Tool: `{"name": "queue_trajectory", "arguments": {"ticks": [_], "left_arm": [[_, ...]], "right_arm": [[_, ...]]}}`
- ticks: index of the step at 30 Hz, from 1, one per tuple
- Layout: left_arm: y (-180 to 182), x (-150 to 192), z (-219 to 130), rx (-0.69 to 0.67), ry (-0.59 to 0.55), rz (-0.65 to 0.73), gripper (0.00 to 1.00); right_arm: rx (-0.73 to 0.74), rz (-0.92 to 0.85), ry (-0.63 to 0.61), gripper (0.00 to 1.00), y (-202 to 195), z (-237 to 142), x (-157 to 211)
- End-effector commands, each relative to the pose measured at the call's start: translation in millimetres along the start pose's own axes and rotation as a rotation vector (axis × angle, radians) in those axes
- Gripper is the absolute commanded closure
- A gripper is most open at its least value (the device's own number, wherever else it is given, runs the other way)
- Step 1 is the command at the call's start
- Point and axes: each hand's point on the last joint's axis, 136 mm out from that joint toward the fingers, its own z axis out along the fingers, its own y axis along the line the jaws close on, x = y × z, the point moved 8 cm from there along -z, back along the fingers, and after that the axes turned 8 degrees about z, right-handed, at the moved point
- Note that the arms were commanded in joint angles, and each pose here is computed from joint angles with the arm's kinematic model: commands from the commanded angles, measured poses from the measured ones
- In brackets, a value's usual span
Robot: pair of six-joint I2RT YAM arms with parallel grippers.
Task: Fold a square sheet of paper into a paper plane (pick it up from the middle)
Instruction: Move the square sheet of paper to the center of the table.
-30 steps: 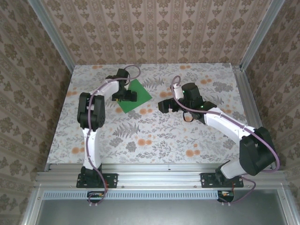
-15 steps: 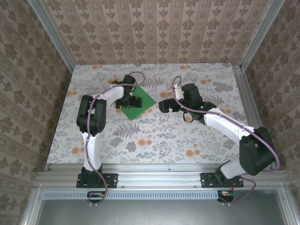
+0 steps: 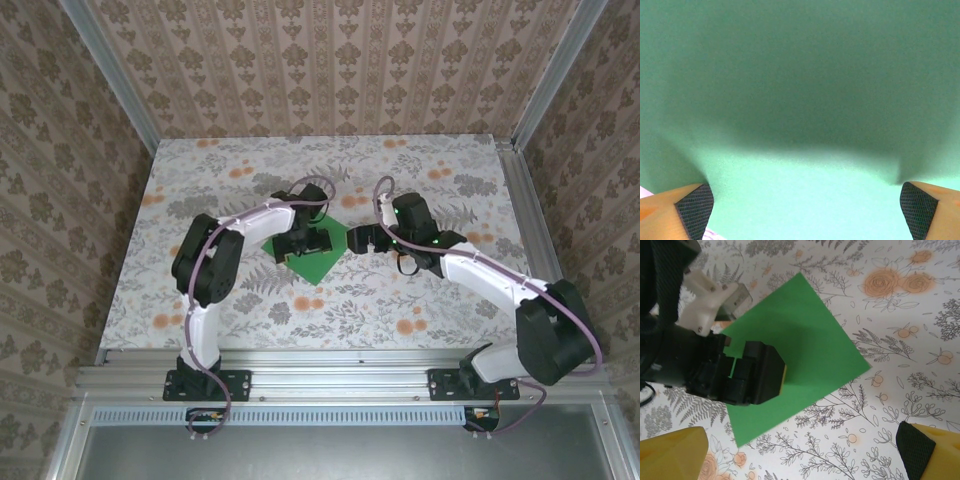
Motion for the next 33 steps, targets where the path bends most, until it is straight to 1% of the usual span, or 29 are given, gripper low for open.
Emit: {"name": "queue_trajectory", "arguments": {"ticks": [1, 5, 8, 10, 12, 13, 15, 16, 20, 23, 29, 33], "left_arm": [[-5, 7, -23, 0.033, -0.006, -0.138, 0.0], [-2, 1, -52, 0.068, -0.053, -0.132, 0.0], [13, -4, -75, 0.087, -0.1, -0.093, 0.0], [31, -10, -87, 0.082, -0.128, -0.031, 0.0], [46, -15, -97, 0.155, -0.155, 0.024, 0.0], [51, -19, -103, 0.211, -0.176, 0.081, 0.0], [70, -24, -112, 0.237, -0.201, 0.14, 0.0], [79, -26, -114, 0.271, -0.203, 0.164, 0.0], [114, -26, -119, 0.297, -0.216, 0.165, 0.0], [134, -21, -117, 0.335, -0.215, 0.126, 0.0], [157, -14, -114, 0.351, -0.213, 0.077, 0.0], [164, -13, -114, 0.352, -0.218, 0.074, 0.0]], "right_arm": [[-0.011, 0.059, -0.017, 0.0, -4, -14, -1], [-0.041, 0.13, 0.012, 0.0, -1, -18, -1], [-0.069, 0.211, 0.059, 0.0, 7, -17, -3], [-0.036, 0.257, 0.089, 0.0, 14, -13, -4], [0.0, 0.274, 0.101, 0.0, 24, -12, -6], [0.022, 0.29, 0.116, 0.0, 27, -3, -4], [0.034, 0.319, 0.116, 0.0, 38, 5, -3], [0.047, 0.333, 0.113, 0.0, 43, 8, -3], [0.08, 0.384, 0.111, 0.0, 64, 29, 3], [0.089, 0.396, 0.124, 0.0, 82, 48, 12], [0.118, 0.401, 0.19, 0.0, 109, 94, 36], [0.14, 0.383, 0.224, 0.0, 118, 116, 50]]}}
